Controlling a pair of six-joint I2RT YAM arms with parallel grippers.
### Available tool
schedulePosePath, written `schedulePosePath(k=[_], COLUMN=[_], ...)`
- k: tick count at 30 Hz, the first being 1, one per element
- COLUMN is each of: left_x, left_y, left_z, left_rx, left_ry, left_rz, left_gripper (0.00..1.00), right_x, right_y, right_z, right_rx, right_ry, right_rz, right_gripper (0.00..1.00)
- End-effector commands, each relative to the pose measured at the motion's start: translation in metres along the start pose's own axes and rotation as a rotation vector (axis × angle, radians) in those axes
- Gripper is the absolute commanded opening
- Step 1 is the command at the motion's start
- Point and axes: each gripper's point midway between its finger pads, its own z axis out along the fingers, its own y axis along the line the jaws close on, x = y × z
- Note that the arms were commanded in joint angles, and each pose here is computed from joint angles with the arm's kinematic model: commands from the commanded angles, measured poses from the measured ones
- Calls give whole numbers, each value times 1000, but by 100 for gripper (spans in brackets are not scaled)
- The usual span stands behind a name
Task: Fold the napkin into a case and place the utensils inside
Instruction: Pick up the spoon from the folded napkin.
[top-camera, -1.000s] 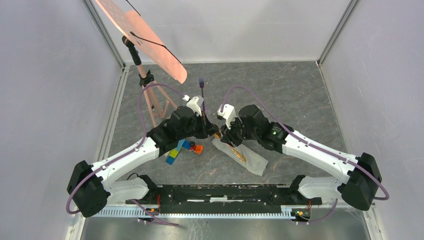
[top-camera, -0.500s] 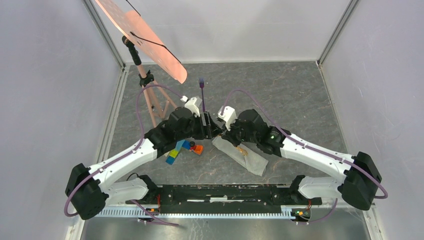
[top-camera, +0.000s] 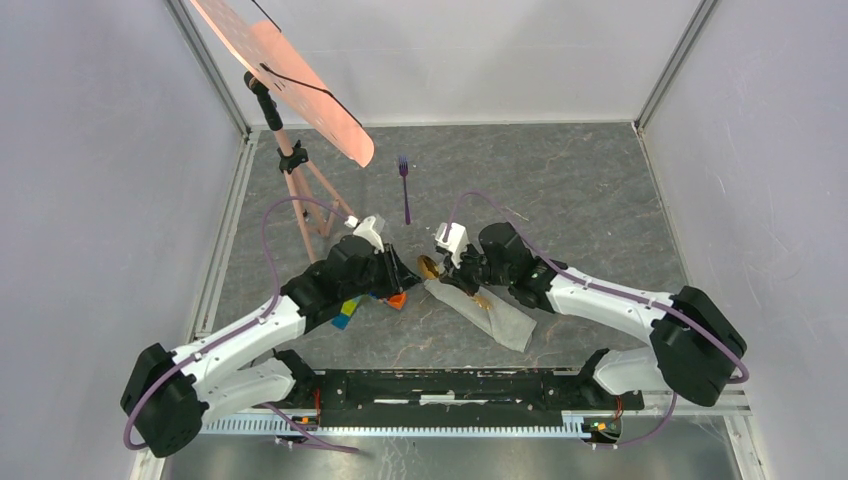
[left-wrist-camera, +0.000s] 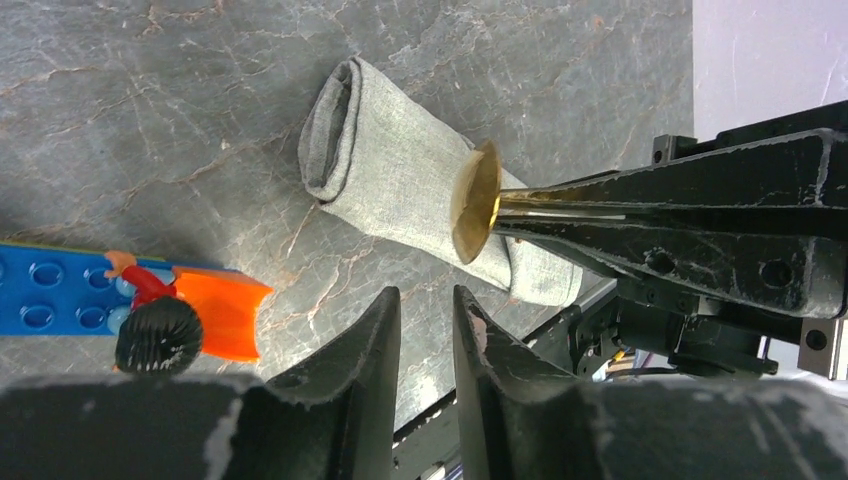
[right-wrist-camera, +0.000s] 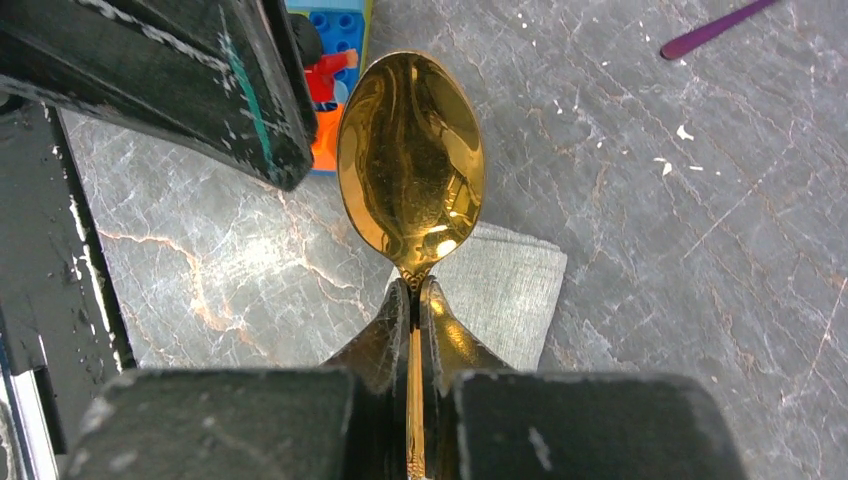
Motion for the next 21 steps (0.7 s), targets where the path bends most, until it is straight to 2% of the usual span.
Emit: schedulePosePath(k=[1,14,21], left_x=[-4,-1,-8], left_y=[-11,-2,5], left_z=[9,13,2], left_rx=[49,14,-7], left_ry=[-9,-12,-75], left_rz=[-46,-71,-83], left_gripper=[29,26,42], right_x=[-35,-16,10], right_y=[-1,-9,-12], right_z=[9,22,17], right_rx=[-24,-40,-16], right_ry=[-126,-146,-109], right_rz=[-60,-83,-75], right_gripper=[0,0,0])
